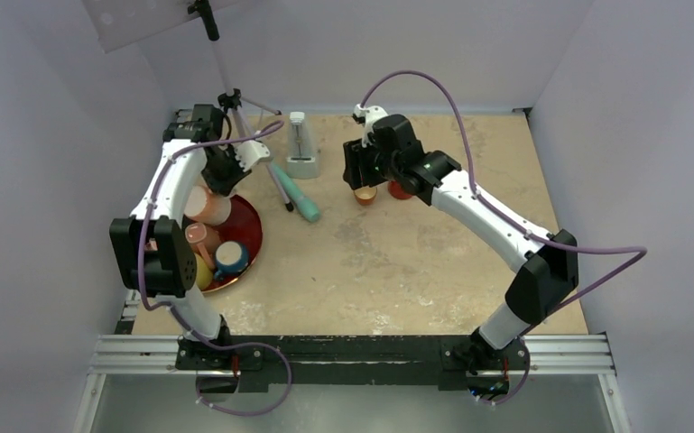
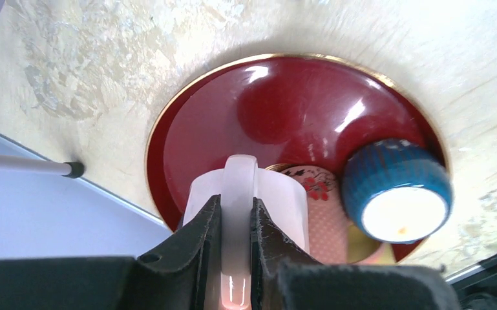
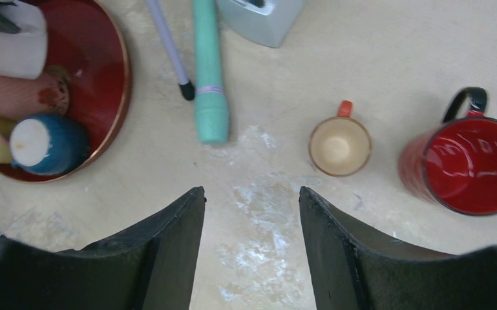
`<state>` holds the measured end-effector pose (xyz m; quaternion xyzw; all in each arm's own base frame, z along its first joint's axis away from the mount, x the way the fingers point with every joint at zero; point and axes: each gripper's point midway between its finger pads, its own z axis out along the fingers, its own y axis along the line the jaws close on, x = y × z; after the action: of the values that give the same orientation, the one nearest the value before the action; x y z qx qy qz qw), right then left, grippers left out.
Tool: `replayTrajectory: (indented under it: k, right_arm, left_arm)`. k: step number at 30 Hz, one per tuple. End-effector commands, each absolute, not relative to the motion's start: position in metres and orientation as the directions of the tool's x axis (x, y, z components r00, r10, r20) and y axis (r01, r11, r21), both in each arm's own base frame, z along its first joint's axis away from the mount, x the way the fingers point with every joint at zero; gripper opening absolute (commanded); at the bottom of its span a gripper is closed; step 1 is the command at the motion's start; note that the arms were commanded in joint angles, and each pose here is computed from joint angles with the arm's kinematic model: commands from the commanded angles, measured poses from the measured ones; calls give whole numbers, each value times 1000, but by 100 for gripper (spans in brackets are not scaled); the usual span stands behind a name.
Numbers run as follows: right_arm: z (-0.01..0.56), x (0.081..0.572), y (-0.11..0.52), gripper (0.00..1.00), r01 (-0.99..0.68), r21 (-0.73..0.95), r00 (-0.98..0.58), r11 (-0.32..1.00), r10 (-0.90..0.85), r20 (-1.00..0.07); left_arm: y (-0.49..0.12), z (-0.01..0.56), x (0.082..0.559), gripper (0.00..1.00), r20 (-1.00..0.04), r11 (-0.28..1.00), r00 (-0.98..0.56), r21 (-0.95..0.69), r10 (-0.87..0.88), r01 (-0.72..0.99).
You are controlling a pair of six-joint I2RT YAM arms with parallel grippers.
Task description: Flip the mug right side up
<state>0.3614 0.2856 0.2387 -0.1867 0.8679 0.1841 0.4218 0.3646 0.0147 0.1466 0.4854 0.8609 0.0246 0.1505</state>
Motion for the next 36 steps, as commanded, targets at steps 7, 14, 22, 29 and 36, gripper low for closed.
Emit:
replayTrajectory:
  k: [7, 14, 22, 29, 36]
  right_arm:
    - [279, 317, 375, 59, -746, 382, -494, 546, -68, -867]
    - [295, 285, 399, 68, -824, 475, -503, 308, -12, -864]
    - [275, 284, 412, 94, -802, 571, -580, 174, -4, -814]
    - [270, 287, 421, 92, -791, 596, -605, 139, -24, -796]
    - [304, 279, 427, 66, -823, 567, -567, 18, 27, -823]
  left_arm:
    - [-31, 201, 355, 0, -525, 815, -689, 18, 500, 579]
    - [-93, 254, 336, 0, -670, 788, -711, -312, 213, 530]
    - [-140, 299, 334, 0, -712, 650, -701, -515, 39, 559]
    - [-161, 327, 338, 0, -736, 576, -676, -564, -26, 592]
    - [-182, 330, 333, 0, -734, 499, -678, -604, -42, 622]
